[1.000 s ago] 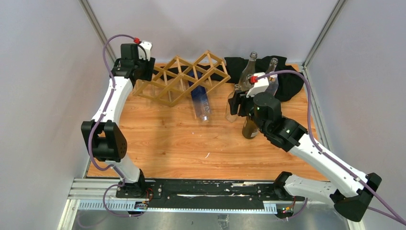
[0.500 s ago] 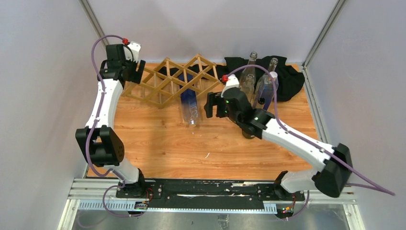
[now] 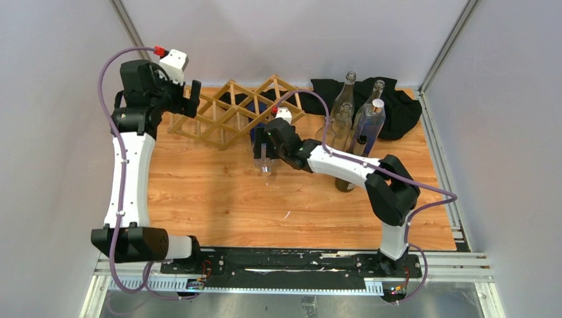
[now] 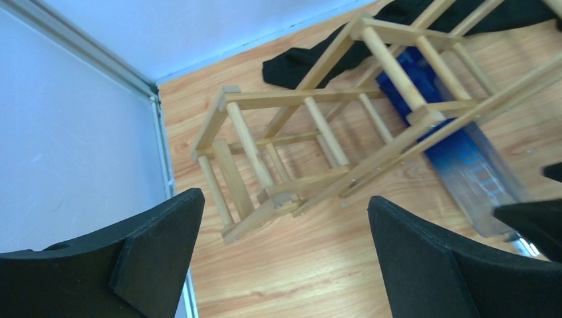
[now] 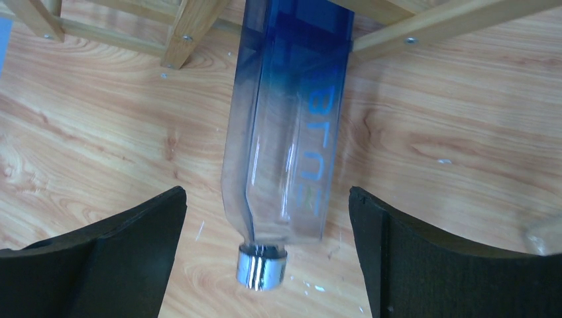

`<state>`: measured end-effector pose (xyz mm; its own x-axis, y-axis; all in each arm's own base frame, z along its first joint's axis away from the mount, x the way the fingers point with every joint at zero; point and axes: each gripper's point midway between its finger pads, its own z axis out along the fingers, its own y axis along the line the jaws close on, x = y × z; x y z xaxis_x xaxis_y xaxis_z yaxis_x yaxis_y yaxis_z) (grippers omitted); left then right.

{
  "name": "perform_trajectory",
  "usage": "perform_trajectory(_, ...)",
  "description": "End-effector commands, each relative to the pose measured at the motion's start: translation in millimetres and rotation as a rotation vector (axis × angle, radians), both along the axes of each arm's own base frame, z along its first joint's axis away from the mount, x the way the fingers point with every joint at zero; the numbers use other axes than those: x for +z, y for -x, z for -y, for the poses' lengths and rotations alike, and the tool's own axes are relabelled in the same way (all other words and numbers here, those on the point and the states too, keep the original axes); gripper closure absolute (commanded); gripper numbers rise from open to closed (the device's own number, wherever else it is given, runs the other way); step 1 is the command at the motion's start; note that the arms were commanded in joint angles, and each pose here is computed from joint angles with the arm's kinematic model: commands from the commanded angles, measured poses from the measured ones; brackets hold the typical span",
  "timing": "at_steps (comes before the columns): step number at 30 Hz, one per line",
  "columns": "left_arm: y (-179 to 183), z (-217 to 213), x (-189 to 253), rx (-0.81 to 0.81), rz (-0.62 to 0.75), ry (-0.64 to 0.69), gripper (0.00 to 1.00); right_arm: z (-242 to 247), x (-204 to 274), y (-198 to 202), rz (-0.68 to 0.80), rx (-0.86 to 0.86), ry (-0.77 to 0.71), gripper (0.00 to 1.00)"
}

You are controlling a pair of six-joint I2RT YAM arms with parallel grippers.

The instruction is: Take the wine bottle off the wine rack

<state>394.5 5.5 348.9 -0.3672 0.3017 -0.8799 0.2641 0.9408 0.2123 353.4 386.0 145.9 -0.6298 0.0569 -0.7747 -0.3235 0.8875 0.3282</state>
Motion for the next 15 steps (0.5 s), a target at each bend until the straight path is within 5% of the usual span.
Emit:
perform_trajectory(1, 23.6, 16.8, -7.8, -0.064, -0.037, 0.068, 0.0, -11.0, -3.1, -18.8, 0.008, -0.041, -0.054, 0.04)
perform_trajectory(15, 53.7, 48.2, -45.0, -0.232, -0.173, 0.149, 0.0, -33.8, -53.8, -39.6, -0.067, -0.008, -0.101, 0.02)
